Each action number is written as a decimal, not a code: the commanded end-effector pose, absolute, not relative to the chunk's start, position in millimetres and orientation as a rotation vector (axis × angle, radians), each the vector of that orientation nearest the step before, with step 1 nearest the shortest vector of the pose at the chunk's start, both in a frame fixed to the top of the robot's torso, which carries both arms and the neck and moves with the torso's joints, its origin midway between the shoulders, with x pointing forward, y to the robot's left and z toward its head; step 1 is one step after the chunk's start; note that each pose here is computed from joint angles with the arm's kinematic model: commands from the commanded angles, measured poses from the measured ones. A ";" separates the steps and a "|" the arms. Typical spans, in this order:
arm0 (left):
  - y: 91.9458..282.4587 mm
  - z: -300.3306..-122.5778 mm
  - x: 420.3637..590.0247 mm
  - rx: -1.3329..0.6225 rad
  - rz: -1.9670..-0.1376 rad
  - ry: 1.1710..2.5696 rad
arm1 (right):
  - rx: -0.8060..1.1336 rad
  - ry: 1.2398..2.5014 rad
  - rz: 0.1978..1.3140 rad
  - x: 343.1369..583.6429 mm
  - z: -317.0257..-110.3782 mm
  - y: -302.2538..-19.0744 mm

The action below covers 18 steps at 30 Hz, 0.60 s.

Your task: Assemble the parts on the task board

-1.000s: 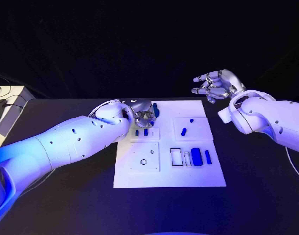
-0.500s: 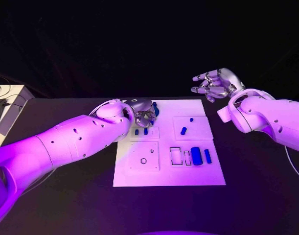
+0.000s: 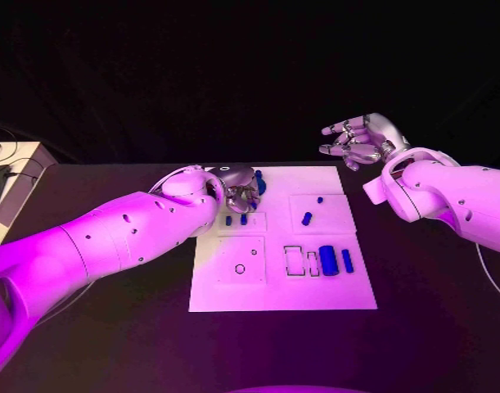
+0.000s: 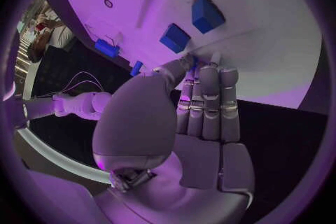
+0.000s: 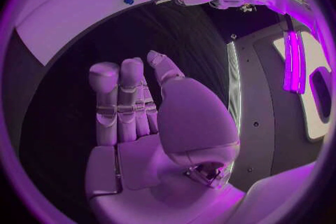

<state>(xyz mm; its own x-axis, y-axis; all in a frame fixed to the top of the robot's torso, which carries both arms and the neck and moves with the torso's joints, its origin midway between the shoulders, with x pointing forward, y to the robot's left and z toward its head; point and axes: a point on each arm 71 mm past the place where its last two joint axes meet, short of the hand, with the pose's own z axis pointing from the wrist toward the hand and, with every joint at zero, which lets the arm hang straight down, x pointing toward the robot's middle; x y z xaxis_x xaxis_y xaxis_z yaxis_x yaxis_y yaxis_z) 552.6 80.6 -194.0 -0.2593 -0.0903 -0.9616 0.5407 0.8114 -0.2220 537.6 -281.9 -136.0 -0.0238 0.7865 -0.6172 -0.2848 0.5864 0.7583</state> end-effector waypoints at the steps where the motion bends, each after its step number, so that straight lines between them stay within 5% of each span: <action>1: 78.9 -193.3 552.5 0.347 -0.633 1.736 | 0.459 1.331 0.919 537.2 -135.2 -279.9; 18: 83.2 -186.9 550.0 0.301 -0.671 1.668 | 0.461 1.330 0.918 537.3 -135.3 -280.6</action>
